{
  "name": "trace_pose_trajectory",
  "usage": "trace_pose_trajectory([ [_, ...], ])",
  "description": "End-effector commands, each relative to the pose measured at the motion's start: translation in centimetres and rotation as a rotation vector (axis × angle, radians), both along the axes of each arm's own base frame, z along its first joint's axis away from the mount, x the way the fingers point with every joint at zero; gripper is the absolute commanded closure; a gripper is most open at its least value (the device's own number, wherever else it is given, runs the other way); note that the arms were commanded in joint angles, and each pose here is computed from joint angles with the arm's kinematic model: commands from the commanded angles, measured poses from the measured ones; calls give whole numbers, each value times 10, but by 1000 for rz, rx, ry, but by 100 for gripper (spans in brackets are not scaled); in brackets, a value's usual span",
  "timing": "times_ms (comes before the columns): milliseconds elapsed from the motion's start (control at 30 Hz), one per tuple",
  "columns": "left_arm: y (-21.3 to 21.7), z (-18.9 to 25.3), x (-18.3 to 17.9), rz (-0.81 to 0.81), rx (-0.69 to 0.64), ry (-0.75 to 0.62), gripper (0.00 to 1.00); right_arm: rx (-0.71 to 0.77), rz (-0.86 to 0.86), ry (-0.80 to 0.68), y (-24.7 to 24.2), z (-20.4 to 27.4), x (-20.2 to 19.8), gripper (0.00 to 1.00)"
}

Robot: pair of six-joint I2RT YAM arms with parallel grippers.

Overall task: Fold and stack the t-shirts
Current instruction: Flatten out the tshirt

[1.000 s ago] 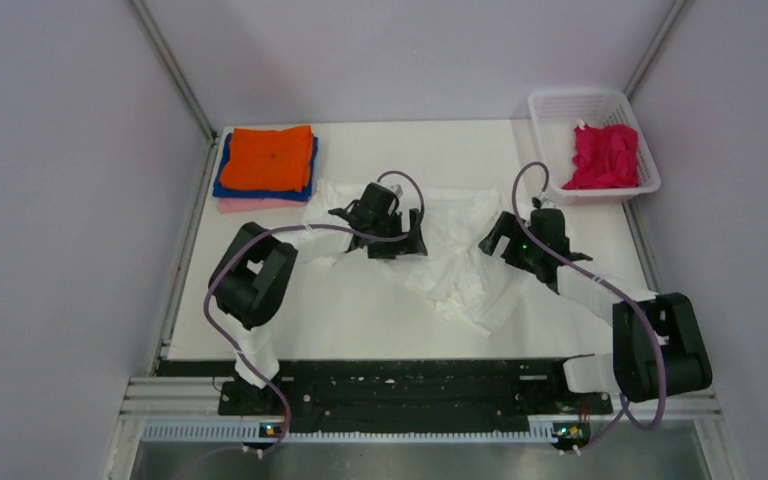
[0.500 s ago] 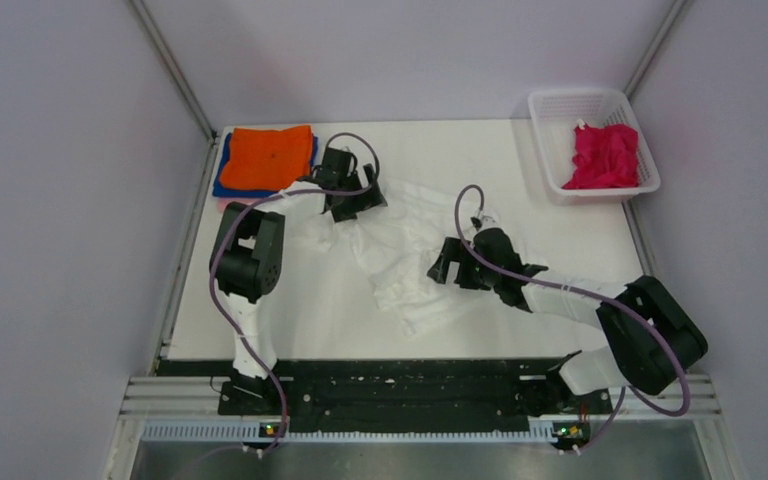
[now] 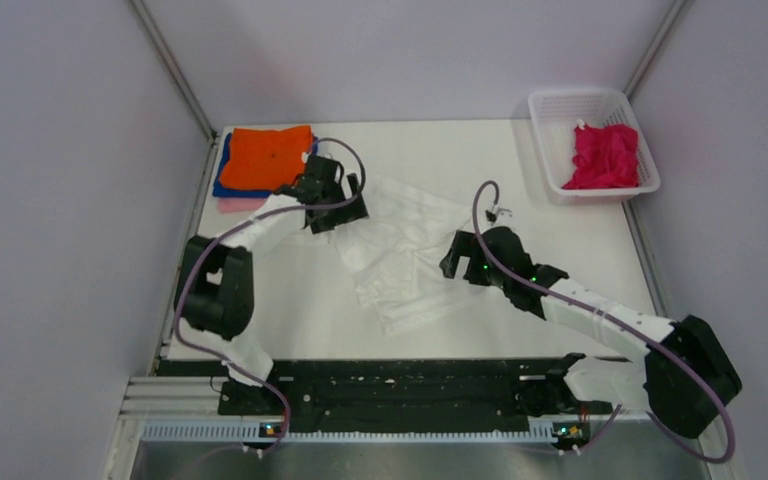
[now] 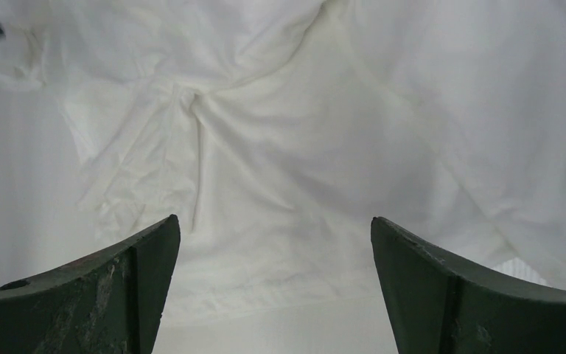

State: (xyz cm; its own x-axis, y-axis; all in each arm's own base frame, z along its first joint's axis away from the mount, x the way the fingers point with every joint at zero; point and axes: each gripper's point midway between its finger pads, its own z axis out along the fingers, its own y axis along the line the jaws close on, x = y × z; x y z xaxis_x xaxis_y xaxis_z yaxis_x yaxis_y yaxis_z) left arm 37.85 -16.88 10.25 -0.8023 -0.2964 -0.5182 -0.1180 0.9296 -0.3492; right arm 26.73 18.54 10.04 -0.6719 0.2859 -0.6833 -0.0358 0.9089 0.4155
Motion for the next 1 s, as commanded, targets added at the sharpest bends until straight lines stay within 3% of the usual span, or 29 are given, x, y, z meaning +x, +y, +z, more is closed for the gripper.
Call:
trace_pose_trajectory([
  [0, 14, 4, -78, 25, 32, 8, 1, -58, -253, 8, -71, -1, -4, 1],
  [133, -12, -14, -132, -44, -85, 96, 6, -52, -370, 16, -104, -8, -10, 1],
  [233, -21, -32, -153, -63, -62, 170, 8, -66, -412, -2, -115, -4, -10, 1],
  [600, -12, -65, -151, -4, 64, 220, 19, -110, -439, 28, -122, -12, -12, 1],
  [967, -30, -84, -148, -7, 43, 263, 42, -136, -443, 57, -123, -21, -11, 1],
])
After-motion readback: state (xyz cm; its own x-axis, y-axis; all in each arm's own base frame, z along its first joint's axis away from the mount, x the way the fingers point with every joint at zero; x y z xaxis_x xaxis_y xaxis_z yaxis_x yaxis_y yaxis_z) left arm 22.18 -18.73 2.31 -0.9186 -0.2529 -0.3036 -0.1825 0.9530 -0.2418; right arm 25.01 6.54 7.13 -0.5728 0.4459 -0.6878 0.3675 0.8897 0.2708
